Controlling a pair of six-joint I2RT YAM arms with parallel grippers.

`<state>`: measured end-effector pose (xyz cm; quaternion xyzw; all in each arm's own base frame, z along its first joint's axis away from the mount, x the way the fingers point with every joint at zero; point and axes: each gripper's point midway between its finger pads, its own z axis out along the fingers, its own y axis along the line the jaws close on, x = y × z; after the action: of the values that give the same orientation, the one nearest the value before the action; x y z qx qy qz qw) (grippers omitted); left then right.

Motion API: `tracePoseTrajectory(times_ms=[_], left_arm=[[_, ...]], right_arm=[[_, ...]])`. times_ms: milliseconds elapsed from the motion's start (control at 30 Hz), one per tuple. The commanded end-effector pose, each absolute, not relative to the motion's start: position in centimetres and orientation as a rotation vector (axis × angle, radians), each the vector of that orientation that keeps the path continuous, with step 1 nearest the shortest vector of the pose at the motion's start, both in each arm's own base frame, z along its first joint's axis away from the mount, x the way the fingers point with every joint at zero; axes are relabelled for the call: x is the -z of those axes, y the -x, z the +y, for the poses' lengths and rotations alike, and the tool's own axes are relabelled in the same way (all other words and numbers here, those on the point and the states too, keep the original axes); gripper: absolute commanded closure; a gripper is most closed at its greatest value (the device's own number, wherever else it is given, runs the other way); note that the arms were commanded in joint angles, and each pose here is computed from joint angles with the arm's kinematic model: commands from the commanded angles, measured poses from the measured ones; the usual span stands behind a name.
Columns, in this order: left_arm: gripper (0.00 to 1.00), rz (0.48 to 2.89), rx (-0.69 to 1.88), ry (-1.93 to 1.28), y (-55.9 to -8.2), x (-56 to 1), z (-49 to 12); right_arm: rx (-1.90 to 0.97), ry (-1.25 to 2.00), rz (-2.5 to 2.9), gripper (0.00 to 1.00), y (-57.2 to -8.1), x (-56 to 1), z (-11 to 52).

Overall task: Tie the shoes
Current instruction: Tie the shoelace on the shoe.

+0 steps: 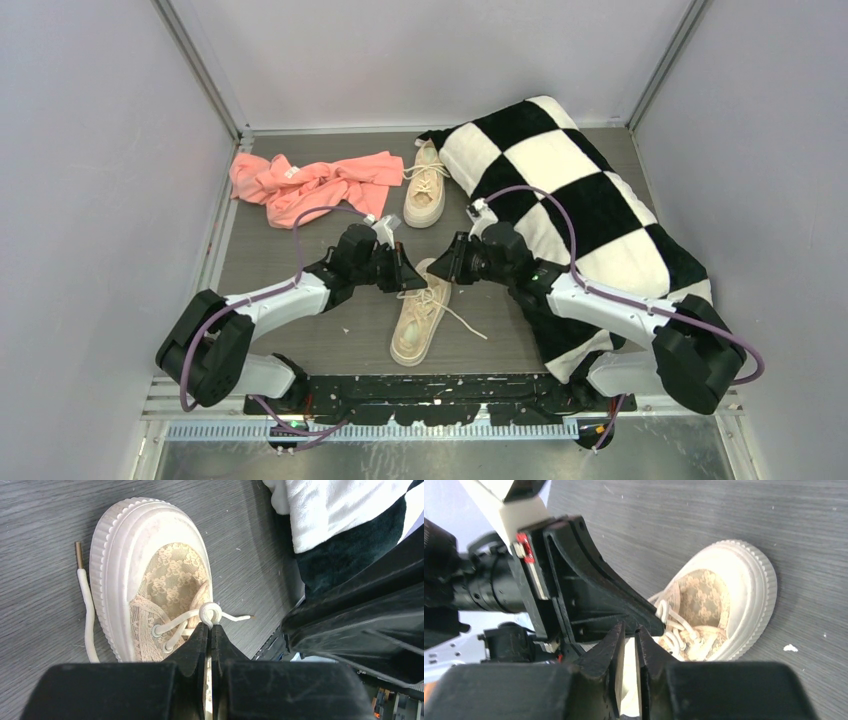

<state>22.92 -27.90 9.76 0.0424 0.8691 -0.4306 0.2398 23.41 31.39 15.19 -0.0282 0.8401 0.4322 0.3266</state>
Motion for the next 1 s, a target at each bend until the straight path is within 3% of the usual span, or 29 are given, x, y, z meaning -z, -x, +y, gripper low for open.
tracePoseTrajectory(times_ms=[0,467,967], left_arm=[[0.99,2.305,1.187,-0.116,-24.0,-11.0,-28.3],[1.0,2.337,1.185,-0.1,-24.3,-10.4,-28.6],[1.0,2.355,1.211,-0.12,-24.2,-10.1,-29.1]], right_arm=[[-1.136,0.202,2.227,0.83,-21.7,-14.8,32.2],[-1.048,0.3,2.297,0.88,-22.2,-11.3,33.2],[-0.989,0.404,2.344,0.87,-21.9,-9.3,33.0]])
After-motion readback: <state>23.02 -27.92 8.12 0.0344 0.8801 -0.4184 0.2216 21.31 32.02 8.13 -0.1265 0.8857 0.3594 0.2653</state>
